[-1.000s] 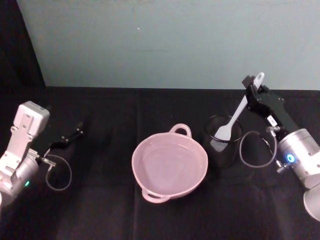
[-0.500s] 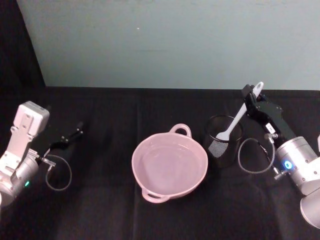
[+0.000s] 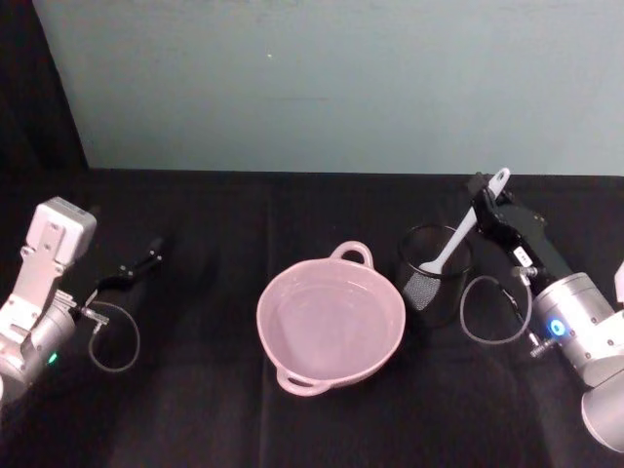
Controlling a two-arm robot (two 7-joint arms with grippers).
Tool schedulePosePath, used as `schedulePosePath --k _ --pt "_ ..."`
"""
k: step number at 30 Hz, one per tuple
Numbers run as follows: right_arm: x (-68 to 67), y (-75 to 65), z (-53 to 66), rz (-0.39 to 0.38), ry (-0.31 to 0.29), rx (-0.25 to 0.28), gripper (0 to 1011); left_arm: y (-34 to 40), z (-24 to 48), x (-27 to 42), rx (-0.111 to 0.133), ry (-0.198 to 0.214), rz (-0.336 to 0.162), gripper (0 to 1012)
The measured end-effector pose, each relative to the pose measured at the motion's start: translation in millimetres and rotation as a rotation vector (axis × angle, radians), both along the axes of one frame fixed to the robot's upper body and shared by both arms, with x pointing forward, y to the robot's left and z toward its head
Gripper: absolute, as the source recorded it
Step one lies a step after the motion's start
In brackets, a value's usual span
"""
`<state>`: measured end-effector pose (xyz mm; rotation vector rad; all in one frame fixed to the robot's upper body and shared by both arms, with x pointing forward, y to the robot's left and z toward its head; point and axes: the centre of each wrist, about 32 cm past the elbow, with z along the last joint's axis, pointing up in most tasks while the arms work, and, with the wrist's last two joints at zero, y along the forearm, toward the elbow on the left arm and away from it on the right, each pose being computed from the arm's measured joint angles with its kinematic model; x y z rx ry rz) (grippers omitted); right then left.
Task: Use the one hand to pick up the spoon and stir the clear water in the bowl.
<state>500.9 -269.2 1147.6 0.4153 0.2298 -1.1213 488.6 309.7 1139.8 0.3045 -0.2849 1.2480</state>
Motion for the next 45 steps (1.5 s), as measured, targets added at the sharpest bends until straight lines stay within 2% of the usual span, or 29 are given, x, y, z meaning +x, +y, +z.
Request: schedulePosePath --k 18,35,45 --pt "-2.9 0.5 -0.3 -0.008 0.023 -0.002 125 0.0 0.0 0.0 0.0 0.0 0.0 1005" --pt "-2.8 -3.3 7.2 -0.037 0.009 -0.026 125 0.0 0.0 0.0 0.0 0.0 0.0 1005" --pt "-2.4 -1.0 5.0 -0.024 0.02 -0.023 125 0.0 0.0 0.0 0.0 0.0 0.0 1005"
